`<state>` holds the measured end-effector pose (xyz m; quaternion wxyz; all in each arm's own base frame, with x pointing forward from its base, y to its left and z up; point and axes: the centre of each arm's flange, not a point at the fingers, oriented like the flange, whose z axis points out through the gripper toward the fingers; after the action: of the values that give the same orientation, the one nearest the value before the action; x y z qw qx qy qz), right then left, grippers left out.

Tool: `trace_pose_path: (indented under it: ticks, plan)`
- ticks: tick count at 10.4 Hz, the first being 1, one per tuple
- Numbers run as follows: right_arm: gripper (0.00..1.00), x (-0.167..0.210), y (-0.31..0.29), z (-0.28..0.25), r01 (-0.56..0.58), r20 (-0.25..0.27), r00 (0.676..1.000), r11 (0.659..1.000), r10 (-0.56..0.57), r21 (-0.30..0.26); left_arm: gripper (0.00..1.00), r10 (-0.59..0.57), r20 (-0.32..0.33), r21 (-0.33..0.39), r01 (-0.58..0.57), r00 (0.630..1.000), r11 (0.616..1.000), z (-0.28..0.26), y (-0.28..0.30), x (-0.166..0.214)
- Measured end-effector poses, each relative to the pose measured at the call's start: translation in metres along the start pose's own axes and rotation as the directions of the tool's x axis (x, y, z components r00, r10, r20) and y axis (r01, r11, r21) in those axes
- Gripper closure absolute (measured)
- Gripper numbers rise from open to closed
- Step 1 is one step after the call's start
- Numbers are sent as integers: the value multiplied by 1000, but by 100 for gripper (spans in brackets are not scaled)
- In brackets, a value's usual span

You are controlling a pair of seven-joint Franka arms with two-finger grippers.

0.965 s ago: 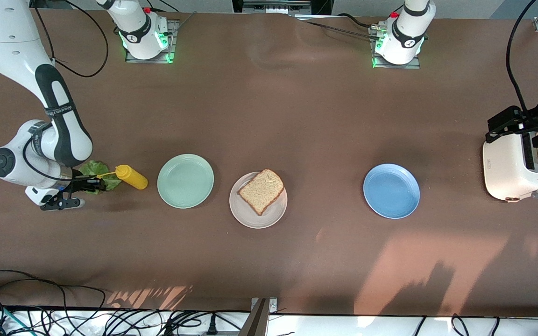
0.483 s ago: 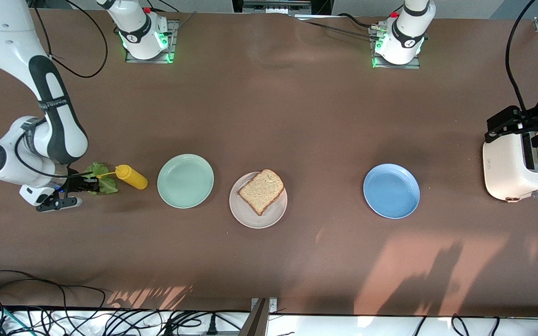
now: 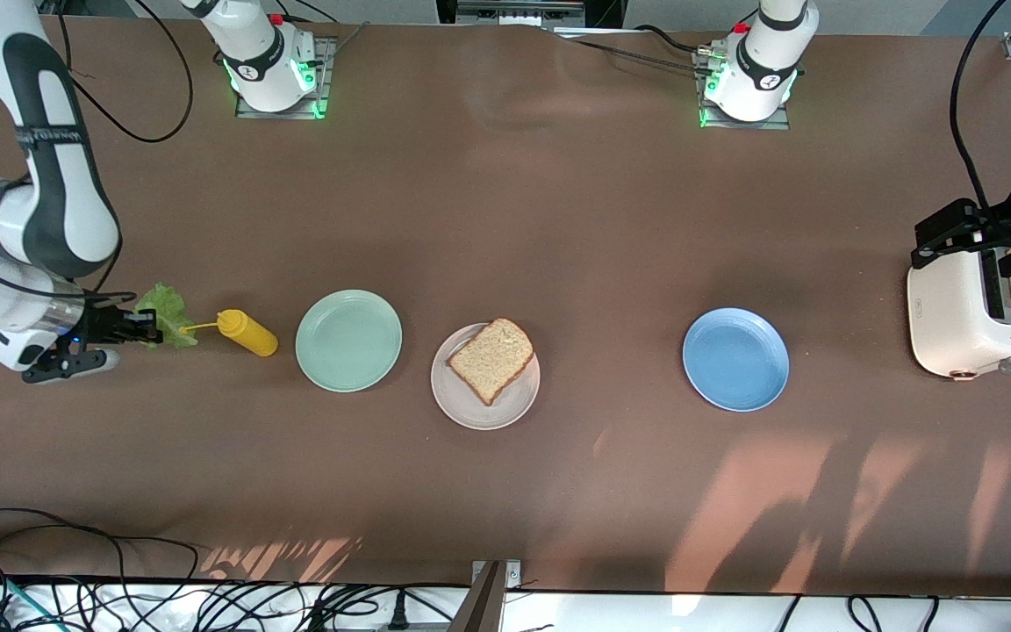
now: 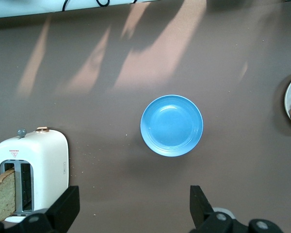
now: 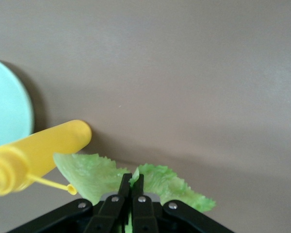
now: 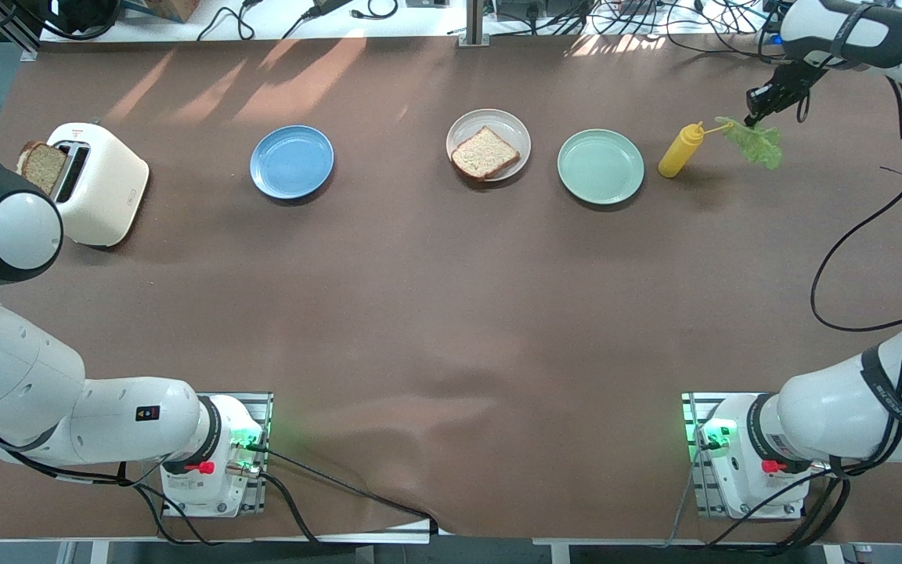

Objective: Make sandwich on beige plate with both arms
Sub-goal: 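Lower the right gripper onto the lettuce leaf and close it, then lift the lettuce leaf with the right gripper over the beige plate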

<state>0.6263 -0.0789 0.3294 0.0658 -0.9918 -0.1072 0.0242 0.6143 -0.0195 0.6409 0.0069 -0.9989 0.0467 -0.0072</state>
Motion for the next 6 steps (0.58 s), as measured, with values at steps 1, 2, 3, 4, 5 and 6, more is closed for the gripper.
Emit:
trace_pose_path:
  ticks: [1, 2, 3, 4, 5, 6]
  plan:
    - [96, -5, -4, -15, 4, 8, 1000, 1000, -4, 9, 0, 0, 0, 0, 0, 1000, 1000, 0, 0, 0]
    - [96, -9, -8, -28, 6, 13, 1000, 1000, -7, 16, 0, 0, 0, 0, 0, 1000, 1000, 0, 0, 0]
    - [96, -12, -9, -34, 7, 18, 1000, 1000, -7, 20, 0, 0, 0, 0, 0, 1000, 1000, 0, 0, 0]
    - [96, -13, -9, -35, 6, 22, 1000, 1000, -7, 23, 0, 0, 0, 0, 0, 1000, 1000, 0, 0, 0]
    - [96, -14, -8, -34, 5, 25, 1000, 1000, -6, 24, 0, 0, 0, 0, 0, 1000, 1000, 0, 0, 0]
    - [96, -14, -8, -34, 5, 30, 1000, 1000, -6, 26, 0, 0, 0, 0, 0, 1000, 1000, 0, 0, 0]
